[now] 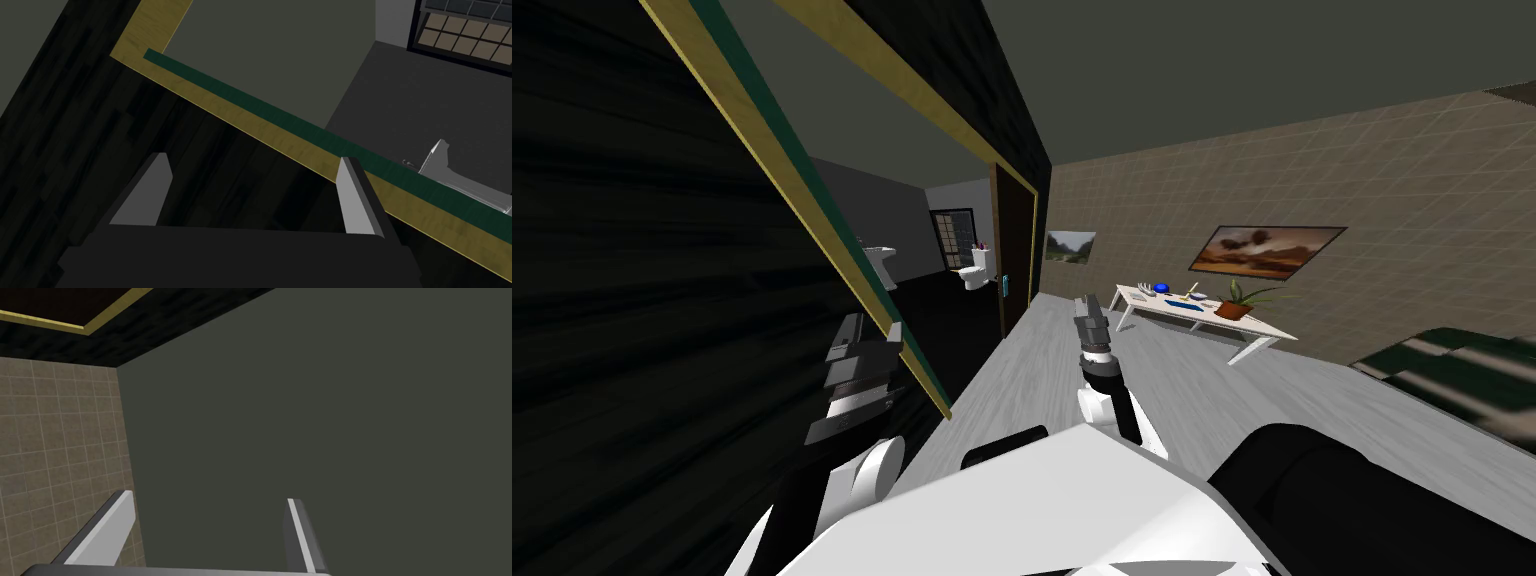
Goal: Push the door open
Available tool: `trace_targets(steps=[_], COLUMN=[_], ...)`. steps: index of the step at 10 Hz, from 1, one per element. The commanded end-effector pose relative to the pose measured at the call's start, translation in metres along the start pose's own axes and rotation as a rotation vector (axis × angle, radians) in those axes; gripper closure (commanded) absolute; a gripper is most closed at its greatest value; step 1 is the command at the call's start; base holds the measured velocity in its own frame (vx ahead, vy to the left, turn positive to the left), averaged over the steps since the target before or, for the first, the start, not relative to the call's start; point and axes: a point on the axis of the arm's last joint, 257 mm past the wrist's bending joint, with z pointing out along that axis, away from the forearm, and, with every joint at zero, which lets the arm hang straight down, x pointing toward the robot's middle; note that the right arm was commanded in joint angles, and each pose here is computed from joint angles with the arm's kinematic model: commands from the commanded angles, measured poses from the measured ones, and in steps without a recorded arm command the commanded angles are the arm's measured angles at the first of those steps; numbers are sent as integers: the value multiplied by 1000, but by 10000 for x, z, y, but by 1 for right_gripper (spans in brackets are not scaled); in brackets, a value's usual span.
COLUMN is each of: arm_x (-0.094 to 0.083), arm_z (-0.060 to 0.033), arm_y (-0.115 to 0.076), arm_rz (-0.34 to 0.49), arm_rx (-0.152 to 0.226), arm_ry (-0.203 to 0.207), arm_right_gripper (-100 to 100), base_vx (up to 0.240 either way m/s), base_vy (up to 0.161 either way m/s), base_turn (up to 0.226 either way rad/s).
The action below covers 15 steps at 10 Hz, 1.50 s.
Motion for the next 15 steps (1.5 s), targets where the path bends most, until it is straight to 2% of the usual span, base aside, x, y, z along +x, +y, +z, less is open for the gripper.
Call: trace_targets(steps=[1, 4, 15], arm_x=[46, 150, 472], arm_z=[-6, -20, -64], arm_y=[-105, -339, -992], arm_rz=[12, 40, 114], arm_rx=[14, 45, 139], arm_ry=[8, 25, 69], arm_right_gripper=[-100, -100, -100], base_vx=[132, 98, 82], base_vy=[13, -90, -71], base_turn=[62, 95, 68])
